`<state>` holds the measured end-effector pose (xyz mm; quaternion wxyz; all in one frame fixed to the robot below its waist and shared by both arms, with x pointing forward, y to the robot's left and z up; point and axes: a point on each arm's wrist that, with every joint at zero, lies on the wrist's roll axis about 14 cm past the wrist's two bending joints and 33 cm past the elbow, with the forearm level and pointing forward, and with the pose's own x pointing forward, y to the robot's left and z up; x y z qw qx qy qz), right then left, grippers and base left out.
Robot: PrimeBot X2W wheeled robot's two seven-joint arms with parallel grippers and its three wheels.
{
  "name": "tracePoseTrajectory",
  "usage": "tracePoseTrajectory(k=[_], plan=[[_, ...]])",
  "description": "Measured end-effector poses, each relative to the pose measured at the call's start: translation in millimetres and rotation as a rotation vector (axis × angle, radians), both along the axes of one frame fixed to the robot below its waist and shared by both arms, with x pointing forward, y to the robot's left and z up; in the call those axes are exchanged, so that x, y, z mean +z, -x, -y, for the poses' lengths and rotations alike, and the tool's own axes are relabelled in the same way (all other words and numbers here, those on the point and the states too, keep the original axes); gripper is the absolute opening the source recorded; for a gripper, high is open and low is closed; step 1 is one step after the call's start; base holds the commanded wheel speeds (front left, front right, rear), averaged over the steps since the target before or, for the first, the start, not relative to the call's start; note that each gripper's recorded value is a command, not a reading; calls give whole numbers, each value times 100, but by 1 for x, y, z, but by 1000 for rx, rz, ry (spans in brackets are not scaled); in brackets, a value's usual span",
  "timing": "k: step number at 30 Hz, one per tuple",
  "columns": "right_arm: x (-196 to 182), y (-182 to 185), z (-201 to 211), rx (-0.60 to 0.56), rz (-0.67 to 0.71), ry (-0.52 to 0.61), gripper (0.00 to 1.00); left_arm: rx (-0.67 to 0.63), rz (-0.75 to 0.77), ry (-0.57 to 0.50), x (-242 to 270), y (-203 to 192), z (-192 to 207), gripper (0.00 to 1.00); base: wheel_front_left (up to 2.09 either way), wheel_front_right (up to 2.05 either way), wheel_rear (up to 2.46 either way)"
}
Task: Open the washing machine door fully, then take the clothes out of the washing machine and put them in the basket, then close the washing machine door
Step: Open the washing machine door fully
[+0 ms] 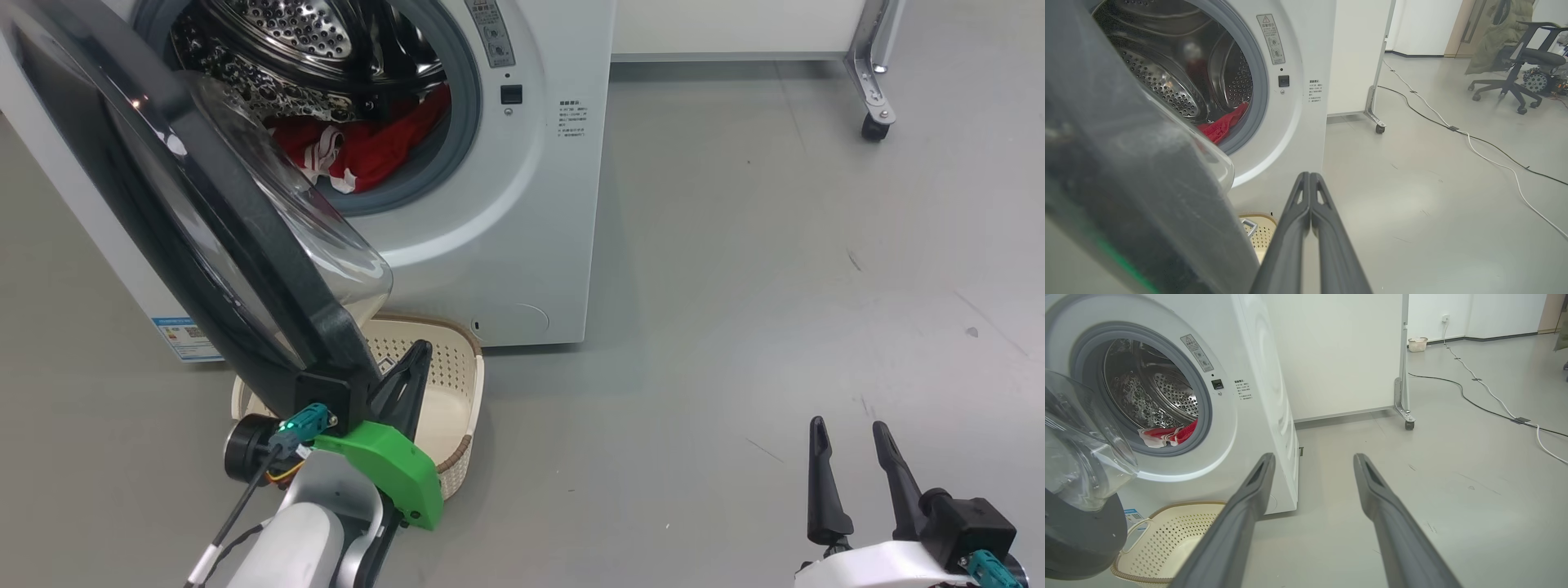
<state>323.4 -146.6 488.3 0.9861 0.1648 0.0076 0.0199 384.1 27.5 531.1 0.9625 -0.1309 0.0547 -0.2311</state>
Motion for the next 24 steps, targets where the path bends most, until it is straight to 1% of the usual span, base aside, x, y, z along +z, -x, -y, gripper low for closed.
tracePoseTrajectory(k=[11,24], plan=[[-5,1,0,-12,-17,-12,100,53,-69,9,-20,-8,-11,0,0,0,0],[-5,-2,0,-14,-17,-19,100,106,-85,14,-28,-10,-22,0,0,0,0]])
